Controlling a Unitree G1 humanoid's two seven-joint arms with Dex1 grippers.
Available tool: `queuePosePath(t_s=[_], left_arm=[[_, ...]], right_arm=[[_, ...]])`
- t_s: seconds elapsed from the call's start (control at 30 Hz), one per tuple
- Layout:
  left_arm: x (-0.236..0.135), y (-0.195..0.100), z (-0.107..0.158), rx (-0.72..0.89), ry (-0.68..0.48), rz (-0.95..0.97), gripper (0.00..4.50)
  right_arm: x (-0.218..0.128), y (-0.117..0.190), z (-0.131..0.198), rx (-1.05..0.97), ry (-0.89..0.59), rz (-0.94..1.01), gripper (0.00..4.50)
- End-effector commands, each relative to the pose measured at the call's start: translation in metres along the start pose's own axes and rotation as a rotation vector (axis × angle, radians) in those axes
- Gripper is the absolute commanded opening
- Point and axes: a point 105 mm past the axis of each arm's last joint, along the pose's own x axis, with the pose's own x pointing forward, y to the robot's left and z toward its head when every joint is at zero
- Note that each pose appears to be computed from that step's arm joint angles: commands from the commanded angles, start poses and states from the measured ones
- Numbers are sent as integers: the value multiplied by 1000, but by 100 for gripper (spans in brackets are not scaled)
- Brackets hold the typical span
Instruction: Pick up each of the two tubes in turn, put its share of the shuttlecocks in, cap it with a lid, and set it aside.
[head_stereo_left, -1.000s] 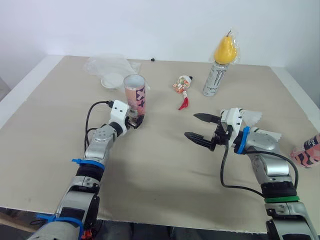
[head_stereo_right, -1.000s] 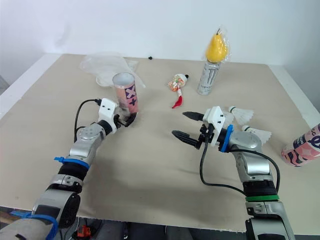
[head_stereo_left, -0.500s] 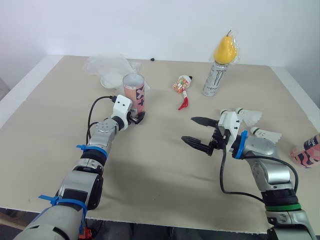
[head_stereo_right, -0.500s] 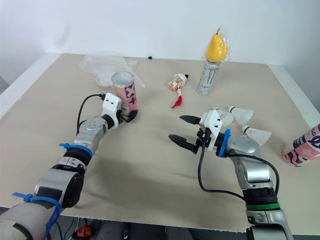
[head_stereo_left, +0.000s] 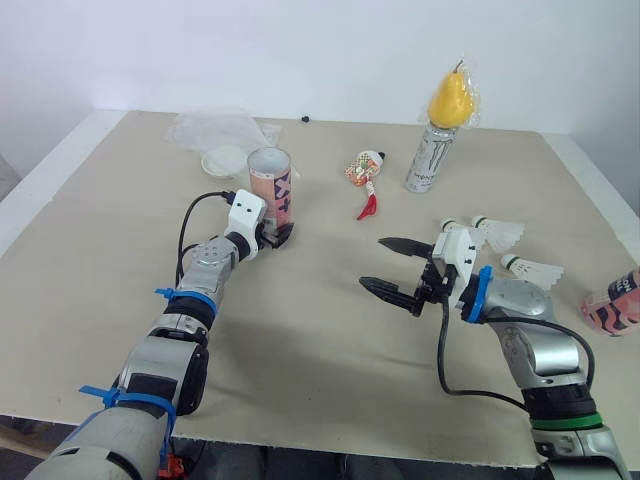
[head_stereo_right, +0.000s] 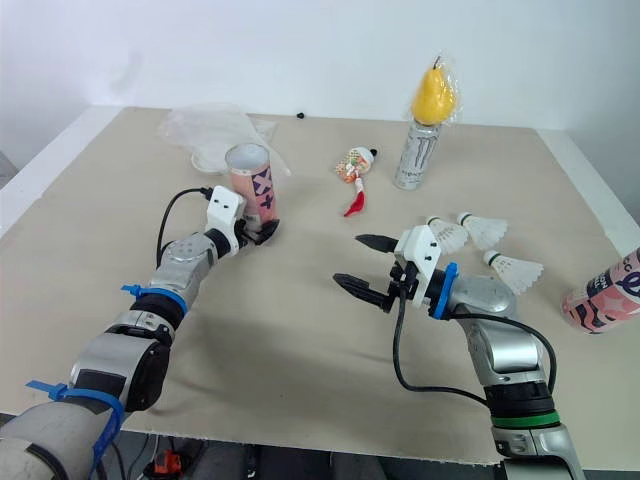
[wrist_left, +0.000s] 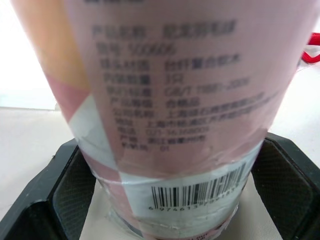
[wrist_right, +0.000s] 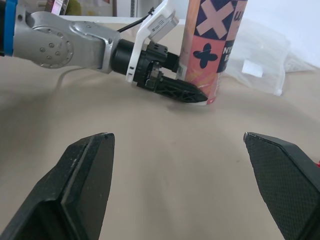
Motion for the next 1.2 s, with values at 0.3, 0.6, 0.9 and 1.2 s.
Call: queuePosePath(t_s=[0.3,0.6,0.9,1.2], left_arm=[[-2,7,16,38,-68,10,345],[-30,-29,29,334,-138,-302,345],[-78,-83,17,565,43,-808,345],[-87,-110,21,605,228,-1093,345]], right_arm=[[0,0,13,-41,-30,-3,450],[-17,14,25,21,-81,-124,450],[-31,32,34,31,-88,-218,450],[-40,36,27,51,-60,-264,450]])
